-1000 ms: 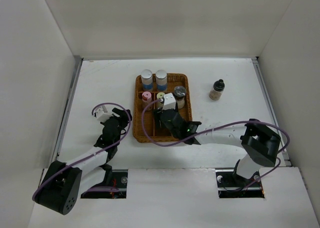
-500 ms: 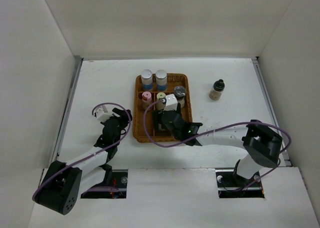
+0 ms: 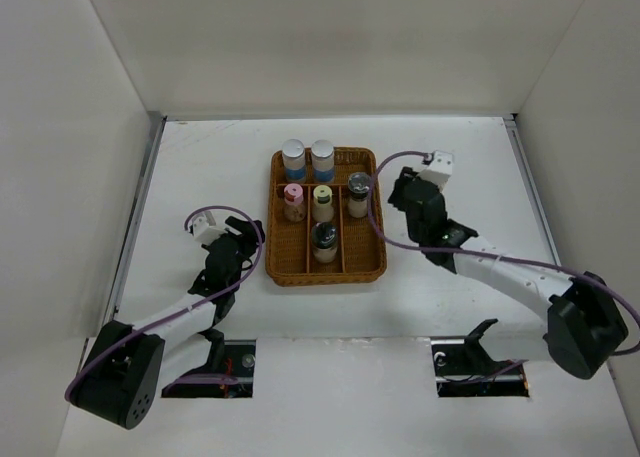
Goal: Organize the condiment bottles
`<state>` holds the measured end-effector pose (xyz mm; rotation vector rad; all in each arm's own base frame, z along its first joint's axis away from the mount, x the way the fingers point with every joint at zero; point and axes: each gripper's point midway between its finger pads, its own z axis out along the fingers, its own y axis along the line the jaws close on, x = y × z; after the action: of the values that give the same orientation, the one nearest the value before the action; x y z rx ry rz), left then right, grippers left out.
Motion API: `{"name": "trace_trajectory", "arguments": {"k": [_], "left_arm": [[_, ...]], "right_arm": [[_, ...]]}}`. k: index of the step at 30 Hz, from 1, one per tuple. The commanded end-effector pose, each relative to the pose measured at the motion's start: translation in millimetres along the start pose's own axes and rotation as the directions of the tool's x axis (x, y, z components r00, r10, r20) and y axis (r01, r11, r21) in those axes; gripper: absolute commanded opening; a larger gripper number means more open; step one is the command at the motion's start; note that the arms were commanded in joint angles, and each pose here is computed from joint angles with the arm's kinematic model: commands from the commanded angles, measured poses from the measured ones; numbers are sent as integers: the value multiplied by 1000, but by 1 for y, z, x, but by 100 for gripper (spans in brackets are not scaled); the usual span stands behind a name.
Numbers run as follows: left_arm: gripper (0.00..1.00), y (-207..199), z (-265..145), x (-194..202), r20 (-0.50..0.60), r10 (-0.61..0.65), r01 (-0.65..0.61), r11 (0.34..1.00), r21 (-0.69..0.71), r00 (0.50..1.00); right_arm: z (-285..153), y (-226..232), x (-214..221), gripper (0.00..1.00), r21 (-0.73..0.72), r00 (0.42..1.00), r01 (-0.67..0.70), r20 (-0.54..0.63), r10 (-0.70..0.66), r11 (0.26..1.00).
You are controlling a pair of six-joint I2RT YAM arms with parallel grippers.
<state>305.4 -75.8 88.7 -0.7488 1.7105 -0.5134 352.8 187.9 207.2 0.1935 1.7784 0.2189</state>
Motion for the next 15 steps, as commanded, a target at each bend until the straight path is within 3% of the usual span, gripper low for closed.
{"name": "trace_trajectory", "arguments": {"k": [1,3,5,7,10,15], "left_arm": [[61,-15,1,-9,31,-31,30,998,49,999],[61,-15,2,-9,30,-29,28,998,48,999],[61,-15,2,-9,29,-35,34,998,48,999],[61,-16,1,-9,29,-33,31,998,52,999],[61,-15,2,-6,19,-30,29,998,48,999],[61,-17,2,-6,21,-27,26,998,53,999]], "right_arm": [[16,-70,-10,52,240,999,-27,42,17,970],[24,-90,-13,59,296,999,-27,46,14,955],[37,-114,-15,80,364,999,-7,35,-6,931],[49,-129,-12,90,407,999,23,11,-30,913],[74,-139,-3,95,410,996,84,-65,-62,908],[104,-141,-8,97,372,998,55,-54,-38,927]]}}
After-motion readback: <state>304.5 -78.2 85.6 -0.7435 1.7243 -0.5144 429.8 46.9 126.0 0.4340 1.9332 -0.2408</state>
